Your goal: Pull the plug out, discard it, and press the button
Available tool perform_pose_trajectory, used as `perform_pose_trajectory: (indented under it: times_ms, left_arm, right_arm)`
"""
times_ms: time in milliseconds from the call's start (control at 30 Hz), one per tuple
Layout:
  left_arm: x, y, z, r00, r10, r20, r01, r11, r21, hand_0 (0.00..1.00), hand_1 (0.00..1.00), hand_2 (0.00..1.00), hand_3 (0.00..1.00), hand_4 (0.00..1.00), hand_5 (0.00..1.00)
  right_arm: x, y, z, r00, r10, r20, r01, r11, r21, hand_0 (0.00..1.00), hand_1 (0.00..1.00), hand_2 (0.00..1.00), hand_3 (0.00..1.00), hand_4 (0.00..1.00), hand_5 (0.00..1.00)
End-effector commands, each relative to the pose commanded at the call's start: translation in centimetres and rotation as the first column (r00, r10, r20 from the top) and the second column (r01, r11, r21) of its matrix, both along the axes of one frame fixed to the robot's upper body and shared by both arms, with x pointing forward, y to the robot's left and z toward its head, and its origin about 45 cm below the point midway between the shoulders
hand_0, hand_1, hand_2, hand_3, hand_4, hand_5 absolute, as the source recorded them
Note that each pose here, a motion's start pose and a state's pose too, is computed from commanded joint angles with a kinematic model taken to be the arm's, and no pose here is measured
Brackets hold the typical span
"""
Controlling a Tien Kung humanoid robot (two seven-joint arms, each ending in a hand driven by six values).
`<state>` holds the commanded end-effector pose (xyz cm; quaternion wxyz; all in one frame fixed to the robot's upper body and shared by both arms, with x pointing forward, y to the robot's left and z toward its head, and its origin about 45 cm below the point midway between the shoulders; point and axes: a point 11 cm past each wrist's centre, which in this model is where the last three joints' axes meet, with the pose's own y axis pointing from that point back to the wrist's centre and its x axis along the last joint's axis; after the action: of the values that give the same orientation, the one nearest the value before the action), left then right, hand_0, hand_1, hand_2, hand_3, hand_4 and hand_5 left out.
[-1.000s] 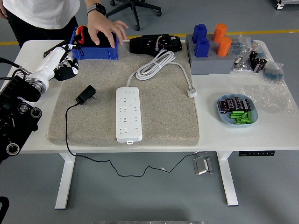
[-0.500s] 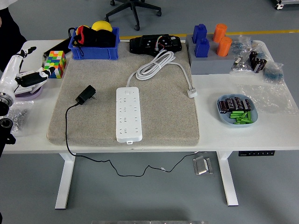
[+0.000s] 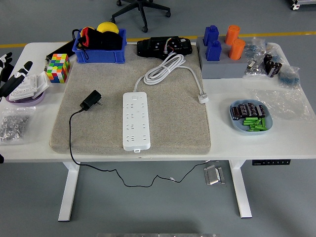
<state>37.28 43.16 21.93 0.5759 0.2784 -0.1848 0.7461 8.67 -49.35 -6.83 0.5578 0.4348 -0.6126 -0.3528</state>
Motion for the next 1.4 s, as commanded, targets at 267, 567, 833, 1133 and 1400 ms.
perform_pose_trajectory:
  times_ms: [267, 567, 833, 1133, 1400]
  left_arm:
    - [-0.04, -0.5, 0.0, 1.000, -0.016, -0.005, 0.016, 1.000, 0.008, 0.992, 0.998, 0.994, 0.998, 0.880, 0.804]
    - [-0.17, -0.8, 0.7, 1.000, -0.023, 0.020, 0.023, 1.000, 0.007, 0.984, 0.996, 0.978, 0.982, 0.838, 0.736]
    - [-0.20, -1.0, 1.5, 0.998, -0.027, 0.051, 0.026, 1.000, 0.010, 0.983, 0.989, 0.973, 0.967, 0.832, 0.716]
    - [-0.04, -1.2, 2.1, 0.997, -0.028, 0.074, 0.027, 0.999, 0.019, 0.970, 0.974, 0.968, 0.962, 0.828, 0.699]
    - [-0.16, -0.7, 2.4, 0.996, -0.015, 0.086, 0.015, 1.000, 0.008, 0.966, 0.971, 0.965, 0.961, 0.814, 0.680]
  right_arm:
    - [-0.8, -0.4, -0.1, 1.000, 0.002, -0.030, -0.002, 1.000, -0.010, 0.767, 0.729, 0.724, 0.713, 0.883, 0.658]
    - [-0.3, 0.1, -0.2, 1.000, 0.012, -0.022, -0.012, 1.000, -0.003, 0.767, 0.729, 0.724, 0.713, 0.883, 0.658]
    - [-0.3, 0.1, -0.2, 1.000, 0.011, -0.023, -0.011, 1.000, -0.005, 0.767, 0.729, 0.724, 0.713, 0.883, 0.658]
    - [0.0, -0.2, 0.0, 1.000, 0.007, -0.015, -0.008, 1.000, -0.011, 0.767, 0.729, 0.724, 0.713, 0.883, 0.658]
    - [0.3, -0.4, 0.2, 1.000, 0.016, -0.014, -0.017, 1.000, -0.014, 0.767, 0.729, 0.724, 0.713, 0.883, 0.658]
